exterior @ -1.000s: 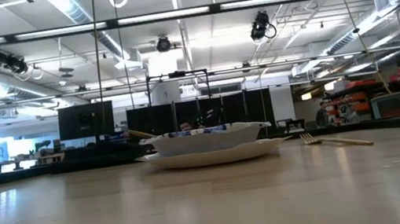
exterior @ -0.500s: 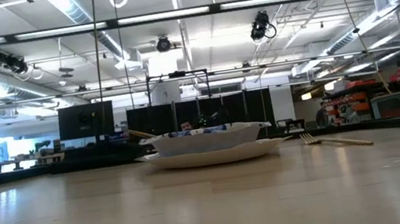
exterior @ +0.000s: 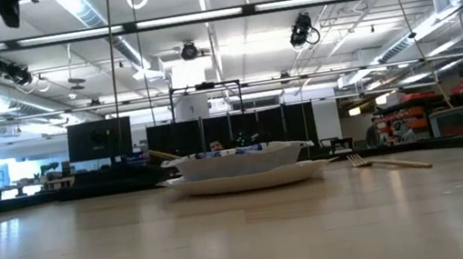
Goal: Set table place
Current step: Return to Home Position
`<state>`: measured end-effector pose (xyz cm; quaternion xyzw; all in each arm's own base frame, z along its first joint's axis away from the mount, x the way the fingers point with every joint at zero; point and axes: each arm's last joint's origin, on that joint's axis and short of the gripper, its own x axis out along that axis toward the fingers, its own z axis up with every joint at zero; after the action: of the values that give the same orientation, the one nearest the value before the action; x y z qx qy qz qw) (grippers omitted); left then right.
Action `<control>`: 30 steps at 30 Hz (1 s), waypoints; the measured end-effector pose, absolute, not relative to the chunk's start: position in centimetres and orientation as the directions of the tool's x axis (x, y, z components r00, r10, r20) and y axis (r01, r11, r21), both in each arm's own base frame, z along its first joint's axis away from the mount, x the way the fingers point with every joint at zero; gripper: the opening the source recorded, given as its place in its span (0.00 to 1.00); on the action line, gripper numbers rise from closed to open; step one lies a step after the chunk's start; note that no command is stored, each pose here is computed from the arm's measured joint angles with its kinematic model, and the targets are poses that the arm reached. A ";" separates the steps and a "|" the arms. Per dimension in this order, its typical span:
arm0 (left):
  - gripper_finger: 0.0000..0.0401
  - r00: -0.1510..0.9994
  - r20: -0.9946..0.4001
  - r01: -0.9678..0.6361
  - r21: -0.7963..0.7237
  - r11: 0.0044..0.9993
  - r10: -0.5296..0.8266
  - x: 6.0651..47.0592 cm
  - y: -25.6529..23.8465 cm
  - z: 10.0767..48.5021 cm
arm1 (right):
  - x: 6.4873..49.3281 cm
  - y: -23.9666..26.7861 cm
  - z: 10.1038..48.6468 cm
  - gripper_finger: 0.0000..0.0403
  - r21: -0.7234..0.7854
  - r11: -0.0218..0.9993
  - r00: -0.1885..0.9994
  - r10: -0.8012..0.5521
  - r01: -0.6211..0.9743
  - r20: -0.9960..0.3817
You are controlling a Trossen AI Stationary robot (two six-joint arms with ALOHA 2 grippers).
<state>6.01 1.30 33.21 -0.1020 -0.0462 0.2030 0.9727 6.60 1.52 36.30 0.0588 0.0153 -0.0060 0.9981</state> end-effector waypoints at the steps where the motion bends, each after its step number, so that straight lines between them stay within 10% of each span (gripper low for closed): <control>1: 0.01 0.915 0.059 -0.377 -0.220 0.900 0.398 5.7 1.3 32.9 | 6.6 1.6 35.9 0.00 0.121 0.993 1.000 -0.003 0.006 -0.021; 30: 0.01 0.941 0.056 -0.309 -0.264 0.914 0.335 8.7 1.2 20.0 | 9.5 3.1 25.9 0.00 0.153 0.979 0.981 0.111 -0.135 0.159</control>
<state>8.66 1.18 19.96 -0.1266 -0.0499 0.1648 0.9769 9.53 3.11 25.87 0.0819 -0.0749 0.0619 0.9919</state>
